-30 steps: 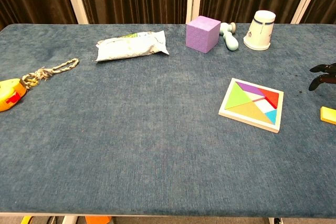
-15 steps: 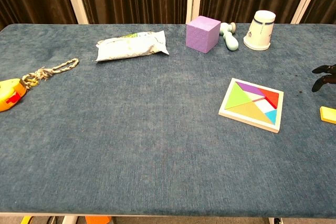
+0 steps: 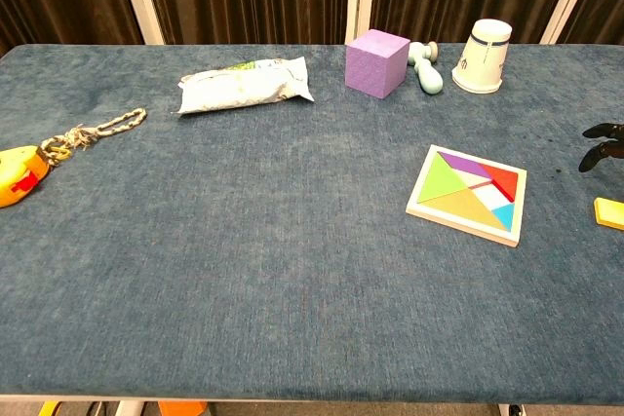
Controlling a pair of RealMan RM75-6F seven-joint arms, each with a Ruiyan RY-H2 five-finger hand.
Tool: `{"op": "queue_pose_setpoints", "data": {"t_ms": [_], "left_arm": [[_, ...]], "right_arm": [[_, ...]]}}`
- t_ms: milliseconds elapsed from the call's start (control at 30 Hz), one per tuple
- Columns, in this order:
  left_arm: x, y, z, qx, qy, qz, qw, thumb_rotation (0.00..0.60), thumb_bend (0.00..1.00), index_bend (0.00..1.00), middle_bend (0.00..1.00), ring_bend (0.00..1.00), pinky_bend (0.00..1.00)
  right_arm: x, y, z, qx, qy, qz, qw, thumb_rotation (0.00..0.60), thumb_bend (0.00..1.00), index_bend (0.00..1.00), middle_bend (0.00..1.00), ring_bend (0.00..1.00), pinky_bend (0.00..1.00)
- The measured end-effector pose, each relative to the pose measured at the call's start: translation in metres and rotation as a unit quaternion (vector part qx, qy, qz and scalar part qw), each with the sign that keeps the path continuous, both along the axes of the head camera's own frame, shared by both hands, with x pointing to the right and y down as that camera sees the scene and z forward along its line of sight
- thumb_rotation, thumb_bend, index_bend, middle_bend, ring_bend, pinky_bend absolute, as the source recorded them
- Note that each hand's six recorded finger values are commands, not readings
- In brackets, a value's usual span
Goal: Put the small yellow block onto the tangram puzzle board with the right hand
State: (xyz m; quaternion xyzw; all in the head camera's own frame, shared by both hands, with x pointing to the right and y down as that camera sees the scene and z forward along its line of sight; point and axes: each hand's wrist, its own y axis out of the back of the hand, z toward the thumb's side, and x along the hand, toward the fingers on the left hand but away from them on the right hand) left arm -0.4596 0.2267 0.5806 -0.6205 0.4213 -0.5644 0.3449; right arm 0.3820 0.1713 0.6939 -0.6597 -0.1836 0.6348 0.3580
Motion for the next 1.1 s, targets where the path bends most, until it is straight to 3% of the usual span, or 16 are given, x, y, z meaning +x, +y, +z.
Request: {"op": "queue_pose_setpoints", "data": {"t_ms": [433,733,1100], "left_arm": [[0.002,0.001,0.001,-0.004,0.002,0.004,1.0000,0.600,0.00,0.07,0.02,0.00,0.04],[0.000,0.002,0.002,-0.005,0.002,0.003,1.0000,0.600,0.00,0.07,0.02,0.00,0.04],[-0.001,0.003,0.003,-0.006,0.003,0.001,1.0000,0.600,0.00,0.07,0.02,0.00,0.04]], "right_arm": [[-0.002,-0.011,0.005,0.010,0.002,0.002,0.9999,0.600,0.15,0.38,0.00,0.00,0.00],[-0.006,-0.006,0.010,0.003,0.000,0.000,1.0000,0.600,0.14,0.41,0.00,0.00,0.00],[-0.009,-0.006,0.011,0.006,0.000,-0.004,1.0000,0.600,0.17,0.51,0.00,0.00,0.00]]}}
